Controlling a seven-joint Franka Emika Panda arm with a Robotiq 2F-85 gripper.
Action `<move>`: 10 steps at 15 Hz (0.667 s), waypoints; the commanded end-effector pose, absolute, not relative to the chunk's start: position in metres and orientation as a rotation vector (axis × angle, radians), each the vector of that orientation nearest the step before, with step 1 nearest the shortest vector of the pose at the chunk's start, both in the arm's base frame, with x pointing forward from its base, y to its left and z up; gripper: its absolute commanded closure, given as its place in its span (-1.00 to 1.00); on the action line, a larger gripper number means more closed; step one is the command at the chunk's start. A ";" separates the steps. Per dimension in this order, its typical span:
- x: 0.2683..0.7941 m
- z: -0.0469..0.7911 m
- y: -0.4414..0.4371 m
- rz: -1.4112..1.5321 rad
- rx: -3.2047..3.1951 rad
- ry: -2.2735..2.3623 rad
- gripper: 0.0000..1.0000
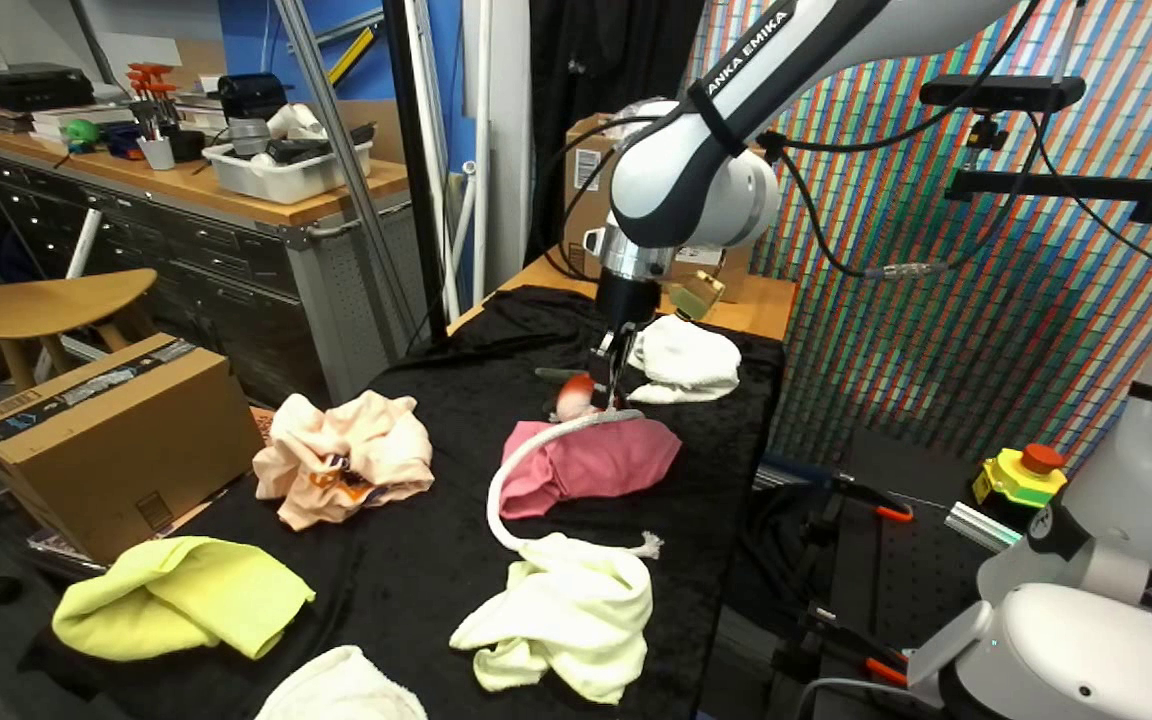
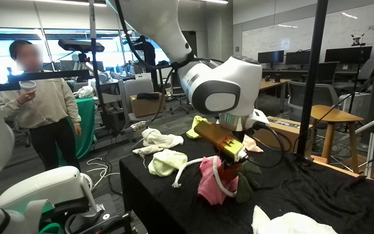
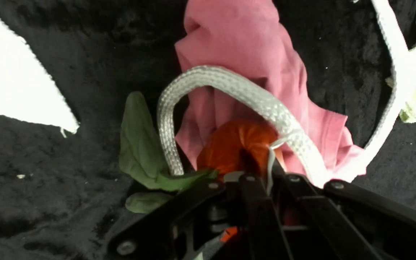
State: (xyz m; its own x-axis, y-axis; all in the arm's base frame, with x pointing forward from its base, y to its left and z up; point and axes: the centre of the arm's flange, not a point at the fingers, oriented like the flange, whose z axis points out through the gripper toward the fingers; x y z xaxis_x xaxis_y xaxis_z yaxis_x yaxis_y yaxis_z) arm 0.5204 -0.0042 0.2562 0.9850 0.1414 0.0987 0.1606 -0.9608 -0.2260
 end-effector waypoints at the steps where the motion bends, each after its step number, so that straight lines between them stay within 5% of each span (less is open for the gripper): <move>1: 0.505 0.243 0.005 -0.256 -2.859 -0.254 0.84; 10: 0.515 0.241 0.024 -0.210 -2.837 -0.363 0.73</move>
State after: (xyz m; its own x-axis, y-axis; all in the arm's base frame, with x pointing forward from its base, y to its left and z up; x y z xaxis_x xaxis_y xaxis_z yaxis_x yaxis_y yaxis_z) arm 0.5129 0.0225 0.2380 0.9658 0.1881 0.1782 0.2285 -0.9425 -0.2438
